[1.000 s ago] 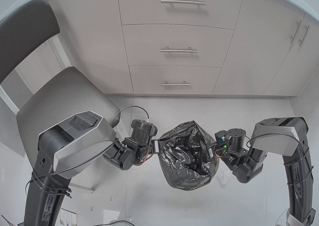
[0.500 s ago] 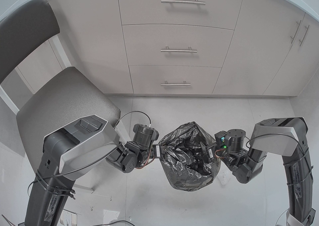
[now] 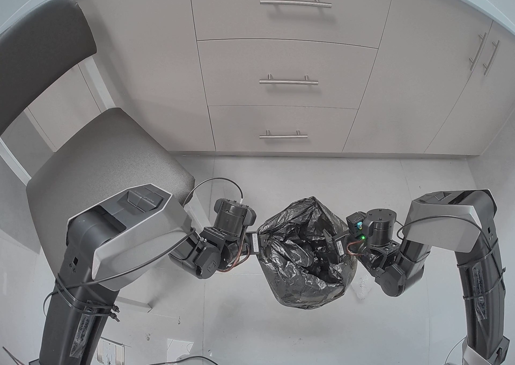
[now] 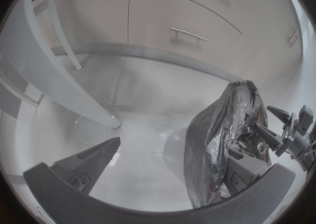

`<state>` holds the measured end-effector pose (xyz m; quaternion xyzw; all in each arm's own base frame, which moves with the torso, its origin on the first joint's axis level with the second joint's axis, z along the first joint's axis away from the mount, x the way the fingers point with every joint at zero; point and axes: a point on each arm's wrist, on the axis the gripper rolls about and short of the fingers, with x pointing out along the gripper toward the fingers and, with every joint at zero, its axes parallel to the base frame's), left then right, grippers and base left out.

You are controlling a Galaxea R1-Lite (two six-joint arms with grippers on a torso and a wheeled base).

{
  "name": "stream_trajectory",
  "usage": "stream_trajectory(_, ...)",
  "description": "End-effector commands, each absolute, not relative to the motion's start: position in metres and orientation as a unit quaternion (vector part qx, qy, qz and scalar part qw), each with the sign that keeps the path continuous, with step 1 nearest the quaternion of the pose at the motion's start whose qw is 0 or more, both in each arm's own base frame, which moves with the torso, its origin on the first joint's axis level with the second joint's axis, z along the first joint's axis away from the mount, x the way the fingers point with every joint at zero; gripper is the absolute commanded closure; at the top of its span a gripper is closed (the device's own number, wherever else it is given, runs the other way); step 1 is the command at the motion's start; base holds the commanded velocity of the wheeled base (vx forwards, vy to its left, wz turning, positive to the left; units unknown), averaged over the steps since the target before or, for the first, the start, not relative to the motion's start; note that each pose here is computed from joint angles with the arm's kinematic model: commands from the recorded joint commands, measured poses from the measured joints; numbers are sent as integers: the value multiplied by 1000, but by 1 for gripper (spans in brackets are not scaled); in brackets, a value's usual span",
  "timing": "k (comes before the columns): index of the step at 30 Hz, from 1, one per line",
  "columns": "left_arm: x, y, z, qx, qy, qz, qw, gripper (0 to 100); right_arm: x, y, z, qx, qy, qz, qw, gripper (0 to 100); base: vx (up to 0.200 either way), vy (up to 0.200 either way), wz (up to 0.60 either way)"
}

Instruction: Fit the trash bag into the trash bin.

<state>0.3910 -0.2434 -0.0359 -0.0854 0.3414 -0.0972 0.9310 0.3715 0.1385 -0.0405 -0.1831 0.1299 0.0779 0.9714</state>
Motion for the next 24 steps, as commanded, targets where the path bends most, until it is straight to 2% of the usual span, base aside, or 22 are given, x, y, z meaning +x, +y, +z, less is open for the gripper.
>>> stream_trajectory(1, 382, -246, -8, -96, 325, -109, 934, 0, 371, 139, -41, -183, 130, 78, 971, 0, 0, 0, 0)
stream_trajectory(6, 368, -254, 11, -114, 319, -120, 933, 0, 372, 139, -40, -183, 129, 78, 972, 0, 0, 0, 0)
stream_trajectory(24, 373, -250, -1, -109, 331, -119, 930, 0, 372, 139, -41, -182, 129, 78, 972, 0, 0, 0, 0)
